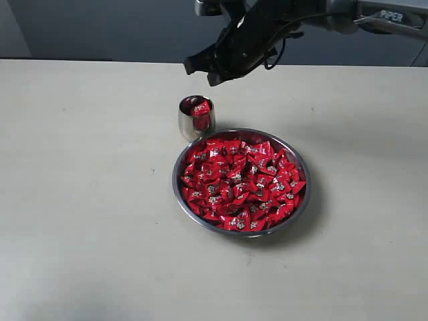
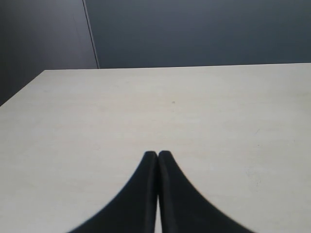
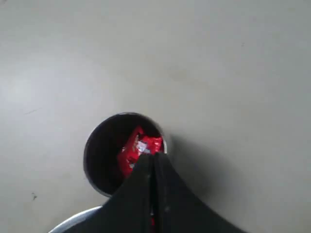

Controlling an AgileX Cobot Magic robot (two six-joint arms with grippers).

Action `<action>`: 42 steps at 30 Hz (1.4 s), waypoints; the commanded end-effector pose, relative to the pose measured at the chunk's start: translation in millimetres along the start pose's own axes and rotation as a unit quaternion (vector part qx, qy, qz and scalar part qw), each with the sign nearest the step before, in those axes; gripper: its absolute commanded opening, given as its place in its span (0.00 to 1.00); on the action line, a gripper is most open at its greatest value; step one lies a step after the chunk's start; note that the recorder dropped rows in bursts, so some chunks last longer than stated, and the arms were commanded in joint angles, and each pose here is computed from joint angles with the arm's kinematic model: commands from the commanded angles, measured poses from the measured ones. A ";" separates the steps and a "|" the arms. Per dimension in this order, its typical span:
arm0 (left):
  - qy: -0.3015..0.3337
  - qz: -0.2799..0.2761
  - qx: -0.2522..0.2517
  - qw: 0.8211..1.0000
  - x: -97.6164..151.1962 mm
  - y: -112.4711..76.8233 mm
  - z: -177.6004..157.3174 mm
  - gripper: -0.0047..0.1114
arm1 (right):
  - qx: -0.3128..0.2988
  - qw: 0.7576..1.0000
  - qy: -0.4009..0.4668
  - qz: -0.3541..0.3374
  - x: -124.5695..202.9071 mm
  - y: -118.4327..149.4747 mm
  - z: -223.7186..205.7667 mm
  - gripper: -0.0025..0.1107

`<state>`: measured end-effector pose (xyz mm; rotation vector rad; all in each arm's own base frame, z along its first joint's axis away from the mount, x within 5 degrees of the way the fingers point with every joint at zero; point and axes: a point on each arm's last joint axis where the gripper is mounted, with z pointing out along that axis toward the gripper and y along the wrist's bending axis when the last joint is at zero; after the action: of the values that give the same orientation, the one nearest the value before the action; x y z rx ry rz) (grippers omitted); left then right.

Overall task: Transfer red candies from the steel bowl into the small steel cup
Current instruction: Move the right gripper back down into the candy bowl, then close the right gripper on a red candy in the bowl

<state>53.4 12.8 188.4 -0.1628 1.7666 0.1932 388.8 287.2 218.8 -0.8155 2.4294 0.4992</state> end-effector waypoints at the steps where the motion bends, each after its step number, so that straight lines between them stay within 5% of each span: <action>1: -0.001 0.002 0.002 1.000 0.9 -0.2 0.0 0.04 | 0.037 0.999 -0.025 -0.001 19.9 -7.7 -19.2 0.02; 14: -0.001 0.002 0.002 1.000 0.9 -0.2 0.0 0.04 | 0.076 0.996 -0.007 0.044 90.5 -33.8 -56.5 0.02; 36: -0.001 0.002 0.002 1.000 0.9 -0.2 0.0 0.04 | 0.027 0.995 0.088 0.025 115.9 -5.7 -19.9 0.02; 42: -0.001 0.002 0.002 1.000 0.9 -0.2 0.0 0.04 | 0.023 0.995 0.086 0.034 115.6 -4.8 -19.8 0.21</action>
<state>53.4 12.8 188.4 -0.1628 1.7666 0.1932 306.6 222.4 166.4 -0.7877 2.6218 0.4045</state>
